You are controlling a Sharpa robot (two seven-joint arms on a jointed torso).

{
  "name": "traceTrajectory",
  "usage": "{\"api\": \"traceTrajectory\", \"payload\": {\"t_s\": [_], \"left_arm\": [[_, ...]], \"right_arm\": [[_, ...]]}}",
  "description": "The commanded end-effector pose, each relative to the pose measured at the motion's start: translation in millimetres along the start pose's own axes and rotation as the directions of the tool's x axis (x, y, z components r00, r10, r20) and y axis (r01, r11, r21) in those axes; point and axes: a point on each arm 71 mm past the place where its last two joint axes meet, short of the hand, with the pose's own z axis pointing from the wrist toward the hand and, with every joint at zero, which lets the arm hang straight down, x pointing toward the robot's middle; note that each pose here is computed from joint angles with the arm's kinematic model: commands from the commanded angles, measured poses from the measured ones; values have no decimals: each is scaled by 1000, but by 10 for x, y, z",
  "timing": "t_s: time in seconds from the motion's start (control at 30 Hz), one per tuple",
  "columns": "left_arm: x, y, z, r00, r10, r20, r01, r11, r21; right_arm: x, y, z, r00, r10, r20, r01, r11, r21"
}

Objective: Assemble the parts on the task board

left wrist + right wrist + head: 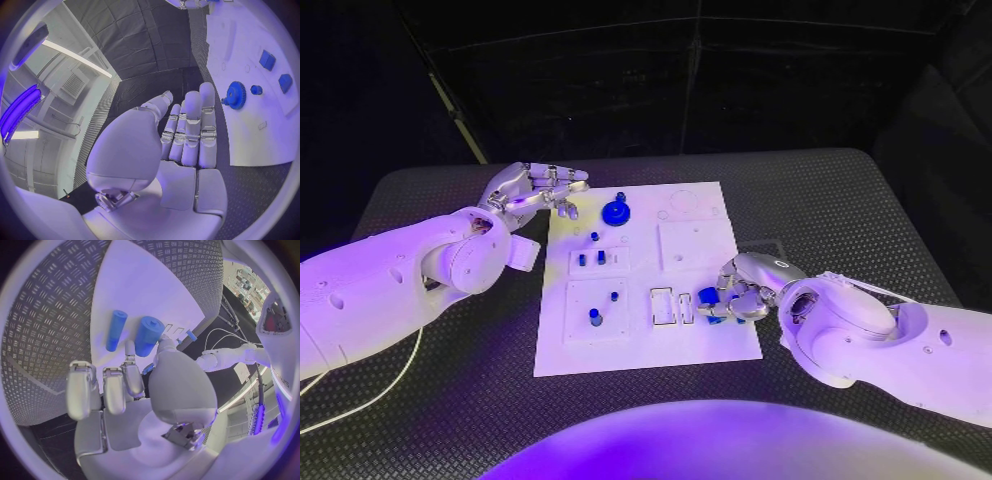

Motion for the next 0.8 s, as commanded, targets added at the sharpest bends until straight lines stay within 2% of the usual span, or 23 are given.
{"api": "traceTrajectory", "payload": {"t_s": [0.03,0.23,0.47,0.63,0.8], "left_arm": [[10,-16,3,1000,-3,-11,4,1000,8],[6,-15,1,1000,-3,-10,3,1000,7],[2,-14,1,1000,-3,-10,3,1000,7],[7,-13,4,1000,-4,-11,4,1000,8],[10,-13,5,1000,-4,-12,4,1000,8]], "right_arm": [[69,-31,4,998,-44,-50,45,999,21],[66,-12,4,999,-34,-40,35,999,15],[5,20,-47,999,49,22,-49,999,-3],[-65,93,-104,984,152,91,-146,987,-70],[-76,167,-119,972,210,101,-199,974,-110]]}}
